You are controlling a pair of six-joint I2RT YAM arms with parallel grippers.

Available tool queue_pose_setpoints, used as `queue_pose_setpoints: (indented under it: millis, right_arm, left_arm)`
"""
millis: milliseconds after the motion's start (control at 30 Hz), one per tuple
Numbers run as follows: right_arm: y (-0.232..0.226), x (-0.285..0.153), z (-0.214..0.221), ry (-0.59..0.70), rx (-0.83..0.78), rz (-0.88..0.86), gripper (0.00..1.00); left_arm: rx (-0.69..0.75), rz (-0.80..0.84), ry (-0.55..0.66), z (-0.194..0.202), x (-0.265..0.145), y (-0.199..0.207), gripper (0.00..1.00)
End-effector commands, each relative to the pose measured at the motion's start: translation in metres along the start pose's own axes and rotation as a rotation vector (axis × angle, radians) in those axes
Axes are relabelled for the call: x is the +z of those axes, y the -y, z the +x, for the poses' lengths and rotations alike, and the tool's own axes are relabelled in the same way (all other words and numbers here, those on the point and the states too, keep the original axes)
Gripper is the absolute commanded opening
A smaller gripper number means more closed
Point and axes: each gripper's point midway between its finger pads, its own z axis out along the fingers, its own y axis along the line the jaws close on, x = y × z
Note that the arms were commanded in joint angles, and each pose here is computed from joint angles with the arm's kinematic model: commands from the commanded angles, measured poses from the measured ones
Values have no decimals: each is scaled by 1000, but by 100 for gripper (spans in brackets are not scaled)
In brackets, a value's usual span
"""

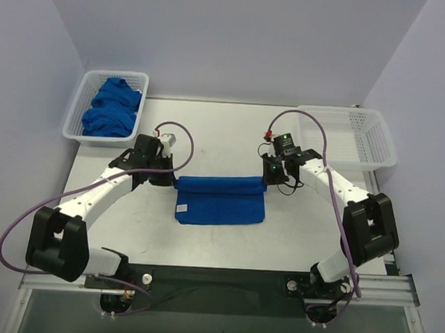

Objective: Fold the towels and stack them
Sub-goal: Fold the towel

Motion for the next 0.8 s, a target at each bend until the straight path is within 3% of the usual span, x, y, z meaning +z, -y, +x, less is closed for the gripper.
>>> queue_pose_setpoints:
  millis: [0, 133, 400, 767]
  right_arm:
    - [2, -15, 4, 43, 25, 13, 0]
    - [2, -20, 16, 38, 48, 3, 0]
    - [-5, -8, 48, -46, 117, -41, 0]
    - [-2, 18, 76, -129, 127, -30, 0]
  left_arm:
    - [-63, 58, 53, 1, -16, 13, 0]
    - [-121, 94, 44, 20, -24, 19, 0]
    - [-215, 99, -101, 76, -9, 21, 0]
    - [-253, -11, -147, 84, 11, 2, 0]
